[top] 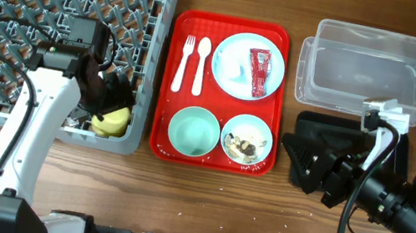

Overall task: Sort waste into correct bins and load items into the dishwasher rack
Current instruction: 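Lower the yellow cup into the grey rack with the left gripper, then grasp the red wrapper on the white plate with the right gripper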

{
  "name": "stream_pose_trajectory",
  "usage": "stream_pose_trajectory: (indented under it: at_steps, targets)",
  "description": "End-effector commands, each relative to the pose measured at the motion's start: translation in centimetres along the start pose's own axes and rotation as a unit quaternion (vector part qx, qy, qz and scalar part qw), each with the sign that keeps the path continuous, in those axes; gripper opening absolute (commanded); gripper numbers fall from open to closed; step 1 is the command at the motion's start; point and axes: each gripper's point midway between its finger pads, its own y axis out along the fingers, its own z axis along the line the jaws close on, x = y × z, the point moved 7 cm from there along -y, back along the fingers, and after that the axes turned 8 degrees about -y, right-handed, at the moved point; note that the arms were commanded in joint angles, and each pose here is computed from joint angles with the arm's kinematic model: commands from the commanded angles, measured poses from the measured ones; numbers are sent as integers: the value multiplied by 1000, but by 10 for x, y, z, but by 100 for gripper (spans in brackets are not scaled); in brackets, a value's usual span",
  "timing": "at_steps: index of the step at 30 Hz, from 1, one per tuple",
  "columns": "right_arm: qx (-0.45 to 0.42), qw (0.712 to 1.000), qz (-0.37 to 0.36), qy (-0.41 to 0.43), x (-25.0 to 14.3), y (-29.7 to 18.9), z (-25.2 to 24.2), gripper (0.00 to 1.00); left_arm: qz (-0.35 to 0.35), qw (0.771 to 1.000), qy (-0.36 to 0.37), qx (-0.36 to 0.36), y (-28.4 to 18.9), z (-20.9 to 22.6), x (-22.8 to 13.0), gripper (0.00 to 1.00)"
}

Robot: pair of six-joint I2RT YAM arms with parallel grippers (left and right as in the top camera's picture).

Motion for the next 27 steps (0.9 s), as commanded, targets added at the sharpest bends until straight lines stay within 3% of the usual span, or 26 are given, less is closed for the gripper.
stream_pose_trajectory:
  at_steps: [1,4,6,9,12,14,18,24,27]
  targets:
    - [-5,1000,-3,-9,2,0,-1,69,-12,1000,2,-17,-22,-7,6,100]
    - [-6,1000,0,-8,1,0,-1,69,-37,999,8,-39,-68,-13,12,100]
    - [-11,1000,19,8,-1,8,-6,68,-44,993,62,-89,-103,-21,8,97]
    - [-55,990,120,44,-20,36,-26,66,-78,977,113,-163,-150,-24,-3,95]
    - [-93,965,231,79,-38,81,-49,60,-118,947,172,-244,-190,-20,-27,96]
    - [-126,953,261,86,-40,120,-67,60,-172,924,198,-279,-219,0,-54,97]
    - [-190,934,289,91,-50,145,-84,60,-245,901,200,-297,-247,29,-84,100]
    - [-216,945,244,27,-33,158,-71,61,-309,881,193,-301,-264,51,-101,100]
    - [-178,958,225,-7,-12,162,-47,73,-309,882,193,-300,-263,51,-101,100]
